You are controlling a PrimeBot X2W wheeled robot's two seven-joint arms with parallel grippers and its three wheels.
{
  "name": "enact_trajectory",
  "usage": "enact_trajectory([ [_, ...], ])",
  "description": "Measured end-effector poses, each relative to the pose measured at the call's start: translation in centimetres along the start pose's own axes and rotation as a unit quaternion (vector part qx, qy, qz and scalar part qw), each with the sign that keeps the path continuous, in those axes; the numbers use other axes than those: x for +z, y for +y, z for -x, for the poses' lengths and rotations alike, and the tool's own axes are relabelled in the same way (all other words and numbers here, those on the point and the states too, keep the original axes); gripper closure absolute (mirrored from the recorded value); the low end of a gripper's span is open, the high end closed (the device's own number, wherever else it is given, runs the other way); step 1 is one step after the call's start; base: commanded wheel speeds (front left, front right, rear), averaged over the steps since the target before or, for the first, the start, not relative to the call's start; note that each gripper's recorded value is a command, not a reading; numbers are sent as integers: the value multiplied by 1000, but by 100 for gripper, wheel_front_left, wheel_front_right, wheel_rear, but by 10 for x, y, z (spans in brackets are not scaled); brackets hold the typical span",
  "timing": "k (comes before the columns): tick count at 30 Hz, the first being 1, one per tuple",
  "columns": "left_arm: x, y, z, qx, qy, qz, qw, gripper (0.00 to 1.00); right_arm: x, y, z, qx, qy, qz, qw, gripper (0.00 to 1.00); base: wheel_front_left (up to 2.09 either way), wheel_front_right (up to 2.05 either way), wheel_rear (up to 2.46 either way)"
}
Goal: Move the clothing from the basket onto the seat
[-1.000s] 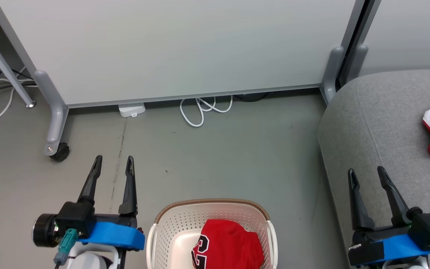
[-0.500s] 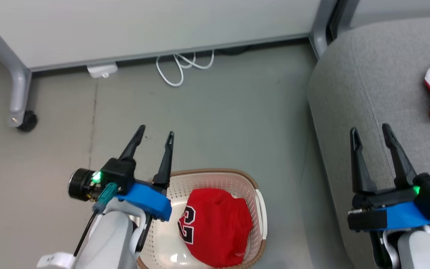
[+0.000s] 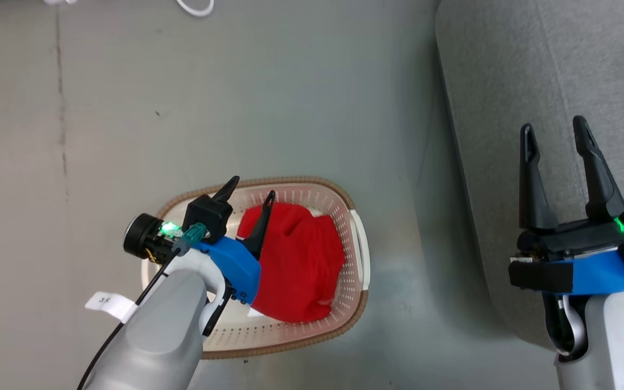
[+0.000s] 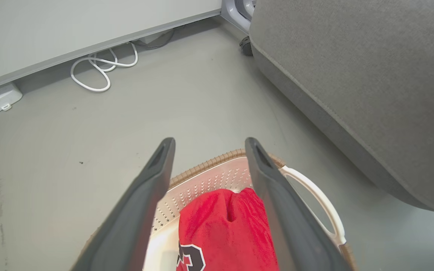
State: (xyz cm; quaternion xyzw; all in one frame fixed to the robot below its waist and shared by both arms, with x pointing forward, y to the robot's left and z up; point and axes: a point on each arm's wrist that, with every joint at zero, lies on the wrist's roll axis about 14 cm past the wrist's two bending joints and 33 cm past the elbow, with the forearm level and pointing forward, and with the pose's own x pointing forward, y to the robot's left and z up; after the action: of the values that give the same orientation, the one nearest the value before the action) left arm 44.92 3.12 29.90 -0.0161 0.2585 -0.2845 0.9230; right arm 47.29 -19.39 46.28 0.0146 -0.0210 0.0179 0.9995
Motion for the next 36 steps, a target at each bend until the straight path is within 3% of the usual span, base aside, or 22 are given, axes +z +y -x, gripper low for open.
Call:
enact_trajectory([
  [6,-58,-5,-21,-32,94,5,995,0,-28,-3,-17,1,21,9,1000,0,0,0,0],
  [17,-143,1,-31,-54,248,30,967,0,-75,-11,-31,1,57,23,998,0,0,0,0],
  [36,-226,35,-46,-29,372,93,923,0,-147,-19,-28,0,120,43,992,0,0,0,0],
])
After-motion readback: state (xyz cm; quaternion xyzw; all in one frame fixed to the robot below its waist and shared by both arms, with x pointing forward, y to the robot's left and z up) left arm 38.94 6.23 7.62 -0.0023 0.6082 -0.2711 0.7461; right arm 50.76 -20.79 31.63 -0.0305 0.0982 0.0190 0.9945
